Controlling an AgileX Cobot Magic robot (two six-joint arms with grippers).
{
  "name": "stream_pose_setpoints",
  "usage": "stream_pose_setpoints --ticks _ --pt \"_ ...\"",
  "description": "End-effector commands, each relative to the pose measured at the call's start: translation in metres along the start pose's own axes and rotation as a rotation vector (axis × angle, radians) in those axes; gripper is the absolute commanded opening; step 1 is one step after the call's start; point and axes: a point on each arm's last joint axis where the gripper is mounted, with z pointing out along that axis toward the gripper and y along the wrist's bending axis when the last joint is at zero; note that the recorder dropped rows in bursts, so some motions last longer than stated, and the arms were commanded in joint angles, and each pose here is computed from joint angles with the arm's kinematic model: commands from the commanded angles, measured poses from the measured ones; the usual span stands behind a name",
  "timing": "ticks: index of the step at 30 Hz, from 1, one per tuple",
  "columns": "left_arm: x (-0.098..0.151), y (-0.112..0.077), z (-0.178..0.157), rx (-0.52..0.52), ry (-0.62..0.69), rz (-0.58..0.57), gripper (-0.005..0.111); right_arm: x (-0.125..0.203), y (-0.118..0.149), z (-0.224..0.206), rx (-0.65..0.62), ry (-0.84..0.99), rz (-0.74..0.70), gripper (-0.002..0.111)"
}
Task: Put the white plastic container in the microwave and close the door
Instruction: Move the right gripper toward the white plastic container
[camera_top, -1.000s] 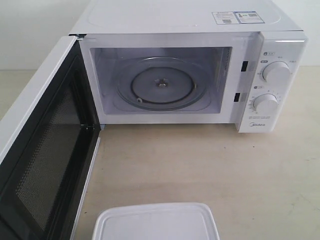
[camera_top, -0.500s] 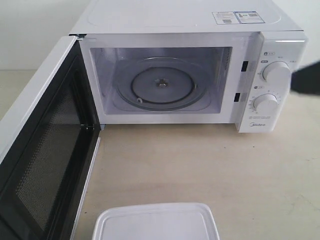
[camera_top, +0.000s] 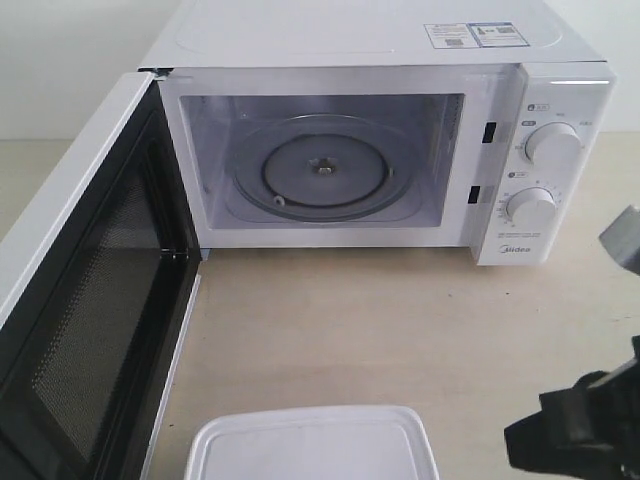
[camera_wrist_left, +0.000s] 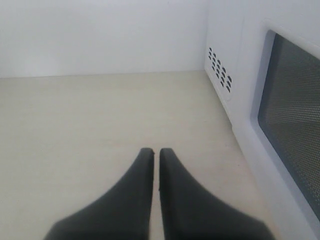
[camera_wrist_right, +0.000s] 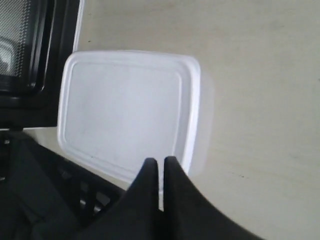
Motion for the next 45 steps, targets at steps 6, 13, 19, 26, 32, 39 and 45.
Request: stream_pose_setpoints --ticks 6,13,19,26,32,39,45 --pt "0.001 0.000 0.000 -0.002 0.003 -0.002 0.004 0.009 -0.013 0.030 -0.082 0.030 0.005 0.000" --pt "0.001 0.000 0.000 -0.002 0.003 -0.002 0.004 0.002 -0.021 0.038 -0.025 -0.001 0.037 0.023" --pt "0.001 0.000 0.000 -0.002 0.003 -0.002 0.004 -0.001 -0.028 0.049 0.004 0.037 0.071 0.068" --pt "0.001 0.000 0.000 -0.002 0.003 -0.002 0.004 -0.007 -0.033 0.069 -0.030 0.073 0.115 0.056" --pt "0.001 0.000 0.000 -0.002 0.003 -0.002 0.004 -0.006 -0.037 0.083 -0.068 0.133 0.111 0.057" --pt "0.001 0.000 0.000 -0.002 0.003 -0.002 0.004 -0.006 -0.042 0.097 -0.086 0.162 0.125 0.057" --pt "0.001 0.000 0.000 -0.002 0.003 -0.002 0.004 -0.005 -0.047 0.105 -0.082 0.185 0.150 0.048"
